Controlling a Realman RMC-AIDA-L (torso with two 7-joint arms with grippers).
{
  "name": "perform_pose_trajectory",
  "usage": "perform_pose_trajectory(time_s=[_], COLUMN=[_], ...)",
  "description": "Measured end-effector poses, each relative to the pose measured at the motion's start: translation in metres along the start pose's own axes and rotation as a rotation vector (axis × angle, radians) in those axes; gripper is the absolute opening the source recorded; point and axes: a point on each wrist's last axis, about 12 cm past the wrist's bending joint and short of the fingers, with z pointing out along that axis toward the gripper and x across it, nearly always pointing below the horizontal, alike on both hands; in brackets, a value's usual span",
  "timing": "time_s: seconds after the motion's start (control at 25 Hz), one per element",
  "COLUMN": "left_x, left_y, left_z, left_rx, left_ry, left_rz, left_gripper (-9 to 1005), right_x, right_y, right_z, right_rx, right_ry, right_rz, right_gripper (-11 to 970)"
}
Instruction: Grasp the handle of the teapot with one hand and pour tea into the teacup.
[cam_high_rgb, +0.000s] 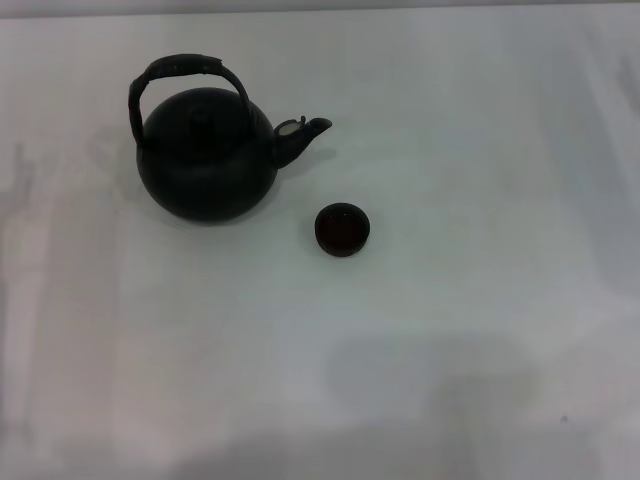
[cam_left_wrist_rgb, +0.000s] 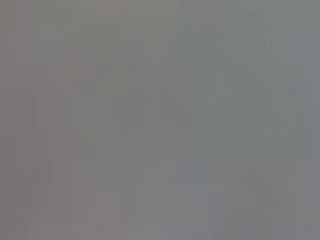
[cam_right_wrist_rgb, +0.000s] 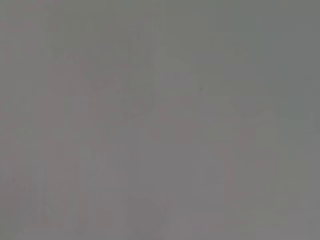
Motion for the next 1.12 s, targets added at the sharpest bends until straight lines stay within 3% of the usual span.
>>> perform_pose_trajectory(time_s=[0.36, 0.96, 1.12], left_x=[-0.009, -0.010, -0.010], left_y=[0.004, 0.011, 0.011], left_z=[0.024, 0.049, 0.055], left_rx=[-0.018, -0.020, -0.006], left_ry=[-0.041, 0.015, 0.031], left_rz=[0.030, -0.061, -0.043], left_gripper=[862, 862, 862], right_x=[0.021, 0.022, 0.023], right_y=[0.007, 0.013, 0.015], right_z=[-0.025, -0.023, -0.020], right_rx=[-0.020, -0.032, -0.036], right_ry=[0.023, 0.025, 0.037], right_rz=[0.055, 0.065, 0.063], right_gripper=[840, 840, 840])
